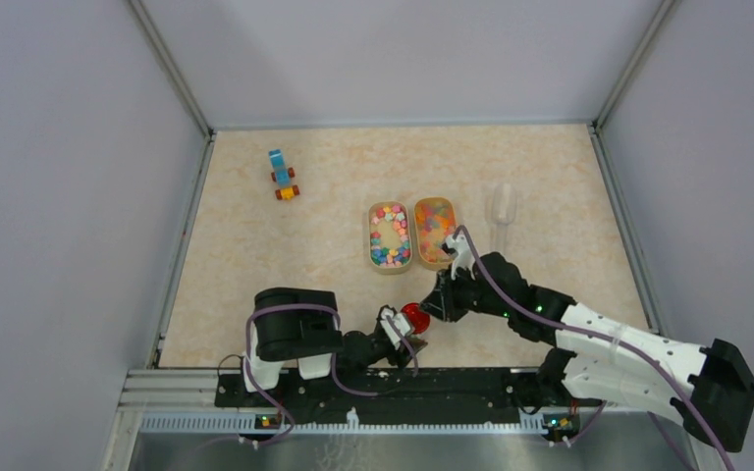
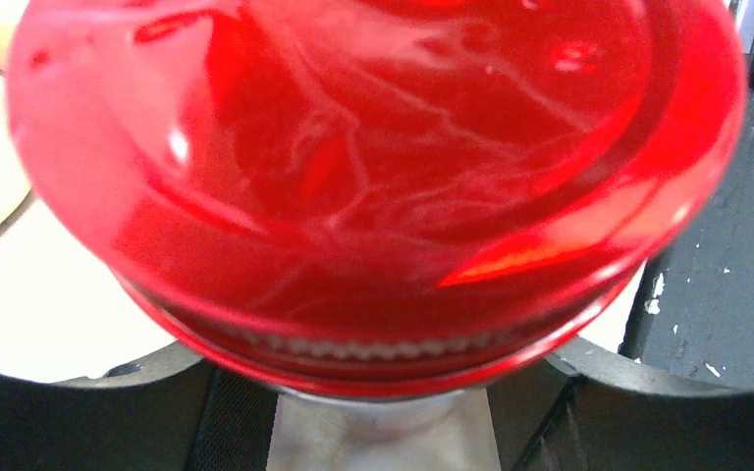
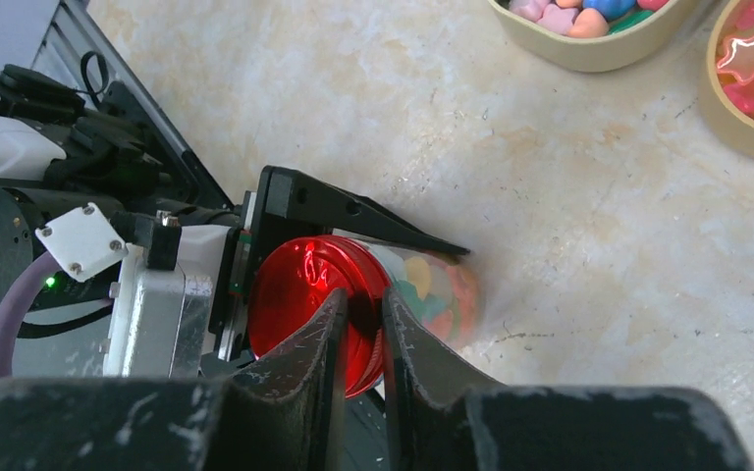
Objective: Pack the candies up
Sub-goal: Screw the bottle lid onto the packing bottle.
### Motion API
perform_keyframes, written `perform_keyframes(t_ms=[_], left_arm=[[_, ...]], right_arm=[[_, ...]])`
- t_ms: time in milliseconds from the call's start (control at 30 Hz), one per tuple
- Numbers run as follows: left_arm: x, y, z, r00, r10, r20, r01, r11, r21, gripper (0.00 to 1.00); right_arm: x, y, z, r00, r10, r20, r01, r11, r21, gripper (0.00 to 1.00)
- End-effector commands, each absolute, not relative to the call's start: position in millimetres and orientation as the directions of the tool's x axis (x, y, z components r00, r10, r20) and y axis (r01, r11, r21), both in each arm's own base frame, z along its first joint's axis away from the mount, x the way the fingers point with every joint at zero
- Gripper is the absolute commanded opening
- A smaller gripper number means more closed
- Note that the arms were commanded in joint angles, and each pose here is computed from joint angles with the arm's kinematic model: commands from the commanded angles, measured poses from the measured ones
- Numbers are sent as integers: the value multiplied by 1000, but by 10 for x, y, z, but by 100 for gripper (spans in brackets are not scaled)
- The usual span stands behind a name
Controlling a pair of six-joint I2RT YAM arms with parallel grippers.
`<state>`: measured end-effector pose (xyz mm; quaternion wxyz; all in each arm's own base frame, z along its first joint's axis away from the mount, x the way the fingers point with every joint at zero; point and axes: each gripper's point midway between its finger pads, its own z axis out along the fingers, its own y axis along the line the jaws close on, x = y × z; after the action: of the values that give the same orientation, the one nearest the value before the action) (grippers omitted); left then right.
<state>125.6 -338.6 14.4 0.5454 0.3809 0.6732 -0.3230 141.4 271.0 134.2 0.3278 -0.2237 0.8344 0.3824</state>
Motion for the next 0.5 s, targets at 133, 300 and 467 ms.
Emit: perform_keyframes(t_ms=[133, 300, 467], left_arm=[[1304, -3426, 409, -137, -3, -991, 857, 501, -120, 53], [1312, -3436, 405, -138, -4, -990, 856, 502, -121, 53], [1313, -3447, 397, -138, -2, -990, 859, 498, -120, 53]], right_arm=[[872, 2608, 1091, -776, -151, -612, -569, 587, 576, 16], [764, 2535, 1113, -796, -116, -594, -538, 587, 606, 16], [710, 2524, 1176, -800, -106, -590, -532, 581, 617, 15]])
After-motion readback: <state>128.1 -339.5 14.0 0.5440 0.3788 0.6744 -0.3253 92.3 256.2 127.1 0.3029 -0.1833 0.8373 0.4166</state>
